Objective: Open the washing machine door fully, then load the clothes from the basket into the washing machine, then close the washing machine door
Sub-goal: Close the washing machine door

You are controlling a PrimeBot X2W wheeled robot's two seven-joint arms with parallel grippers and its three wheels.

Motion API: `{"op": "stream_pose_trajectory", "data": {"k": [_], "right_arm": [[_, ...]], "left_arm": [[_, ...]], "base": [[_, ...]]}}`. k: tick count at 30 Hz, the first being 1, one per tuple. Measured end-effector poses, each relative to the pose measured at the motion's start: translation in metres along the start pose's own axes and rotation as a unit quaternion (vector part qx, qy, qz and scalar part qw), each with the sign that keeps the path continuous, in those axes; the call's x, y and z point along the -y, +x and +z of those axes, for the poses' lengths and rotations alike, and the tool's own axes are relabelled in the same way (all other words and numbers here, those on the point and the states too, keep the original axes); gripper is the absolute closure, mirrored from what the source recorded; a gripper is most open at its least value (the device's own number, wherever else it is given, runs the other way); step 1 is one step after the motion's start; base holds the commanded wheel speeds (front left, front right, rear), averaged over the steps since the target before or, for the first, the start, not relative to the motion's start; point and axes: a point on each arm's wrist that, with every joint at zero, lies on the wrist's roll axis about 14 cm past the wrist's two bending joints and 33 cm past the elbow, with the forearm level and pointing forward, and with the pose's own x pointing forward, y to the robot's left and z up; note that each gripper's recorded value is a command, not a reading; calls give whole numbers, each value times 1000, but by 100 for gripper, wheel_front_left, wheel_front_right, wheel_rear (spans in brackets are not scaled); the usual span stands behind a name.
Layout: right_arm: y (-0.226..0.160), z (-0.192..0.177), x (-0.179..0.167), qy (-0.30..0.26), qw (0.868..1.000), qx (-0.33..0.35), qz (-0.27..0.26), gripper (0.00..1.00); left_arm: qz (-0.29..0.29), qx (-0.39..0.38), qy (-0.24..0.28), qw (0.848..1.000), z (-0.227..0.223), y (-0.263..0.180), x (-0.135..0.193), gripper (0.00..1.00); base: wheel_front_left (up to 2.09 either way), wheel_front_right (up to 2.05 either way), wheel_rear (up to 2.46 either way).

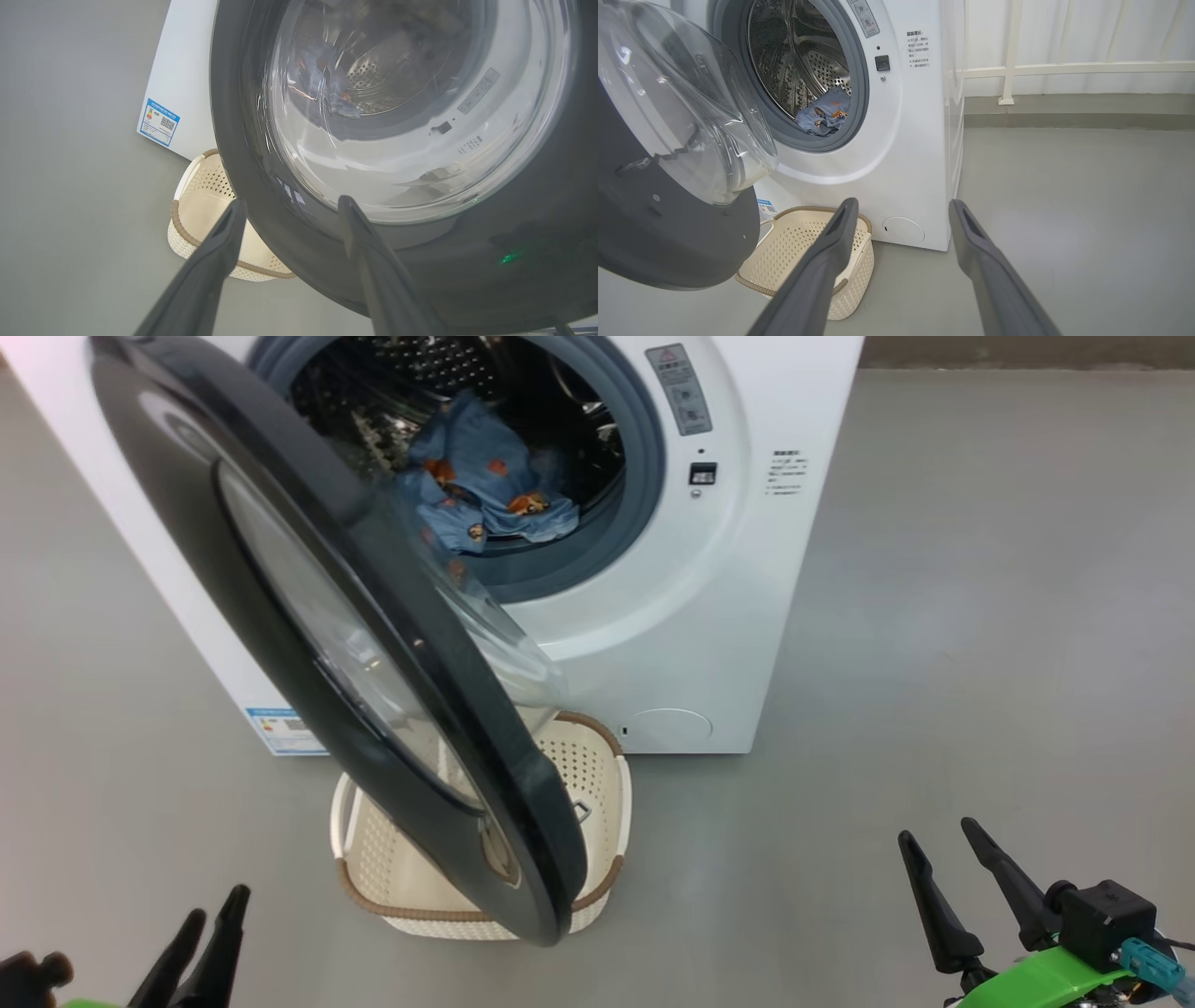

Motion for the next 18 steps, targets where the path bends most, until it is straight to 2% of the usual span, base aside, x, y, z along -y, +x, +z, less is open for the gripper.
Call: {"op": "stream_pose_trajectory", "data": {"k": [7, 14, 18], "right_arm": [[-11, 1, 16, -2, 1000, 0, -26, 0], [-22, 2, 32, -3, 999, 2, -53, 0], [-24, 4, 37, -4, 998, 4, -61, 0]], "left_arm": [[2, -14, 100, 995, -10, 8, -12, 0], [-18, 15, 202, 979, -8, 24, 3, 0], [-17, 28, 233, 972, -7, 23, 6, 0]], "base": [[0, 0, 0], [0, 0, 0], [0, 0, 0]]}}
